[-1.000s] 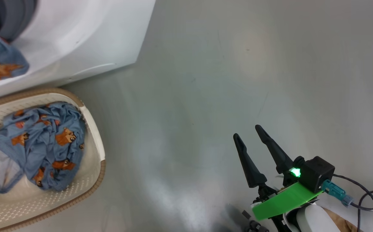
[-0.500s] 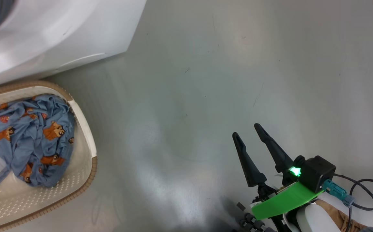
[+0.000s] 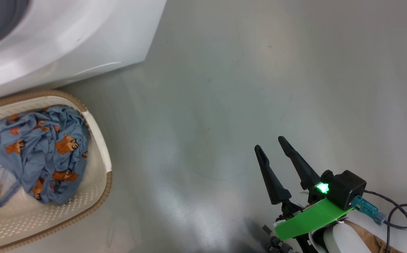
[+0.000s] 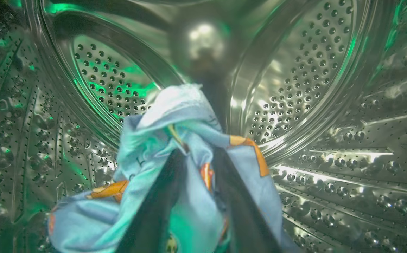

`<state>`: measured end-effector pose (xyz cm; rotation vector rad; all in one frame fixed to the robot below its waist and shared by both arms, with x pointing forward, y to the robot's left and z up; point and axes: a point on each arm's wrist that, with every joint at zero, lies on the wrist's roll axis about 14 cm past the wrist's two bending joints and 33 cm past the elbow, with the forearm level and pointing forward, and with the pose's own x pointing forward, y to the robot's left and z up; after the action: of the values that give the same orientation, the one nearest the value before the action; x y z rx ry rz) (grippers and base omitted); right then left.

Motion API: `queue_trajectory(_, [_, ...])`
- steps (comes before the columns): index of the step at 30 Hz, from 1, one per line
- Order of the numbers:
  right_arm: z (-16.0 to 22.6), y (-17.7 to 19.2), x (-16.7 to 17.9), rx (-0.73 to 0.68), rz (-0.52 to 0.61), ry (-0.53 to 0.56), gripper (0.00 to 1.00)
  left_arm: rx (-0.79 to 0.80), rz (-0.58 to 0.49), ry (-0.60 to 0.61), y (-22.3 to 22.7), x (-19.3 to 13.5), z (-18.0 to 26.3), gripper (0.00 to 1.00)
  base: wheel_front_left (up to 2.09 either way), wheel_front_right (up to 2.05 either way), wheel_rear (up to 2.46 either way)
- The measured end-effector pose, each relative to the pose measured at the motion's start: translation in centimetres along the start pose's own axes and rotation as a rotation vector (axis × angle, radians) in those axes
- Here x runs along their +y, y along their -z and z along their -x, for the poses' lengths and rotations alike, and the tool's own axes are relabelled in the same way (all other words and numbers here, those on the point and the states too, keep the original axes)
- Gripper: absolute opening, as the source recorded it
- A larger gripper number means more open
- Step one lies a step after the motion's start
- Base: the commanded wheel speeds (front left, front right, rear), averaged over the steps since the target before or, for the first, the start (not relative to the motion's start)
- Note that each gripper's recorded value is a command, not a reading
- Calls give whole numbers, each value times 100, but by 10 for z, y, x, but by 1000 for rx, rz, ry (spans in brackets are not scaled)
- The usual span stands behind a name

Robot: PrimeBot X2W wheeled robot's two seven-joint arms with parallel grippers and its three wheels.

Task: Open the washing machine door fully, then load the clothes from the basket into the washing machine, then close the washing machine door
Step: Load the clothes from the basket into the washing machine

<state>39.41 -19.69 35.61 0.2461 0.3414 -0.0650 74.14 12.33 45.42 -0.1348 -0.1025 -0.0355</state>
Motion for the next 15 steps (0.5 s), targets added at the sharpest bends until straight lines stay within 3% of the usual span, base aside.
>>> queue_trajectory(8, [2,-6,9,-19,-9,-28,100,105,-34,-30,12,0,12,100,0,0,0])
queue_trajectory(15, [3,-12,18,-38,-16,-54,100,113,-42,-28,-4,-3,17,100,0,0,0])
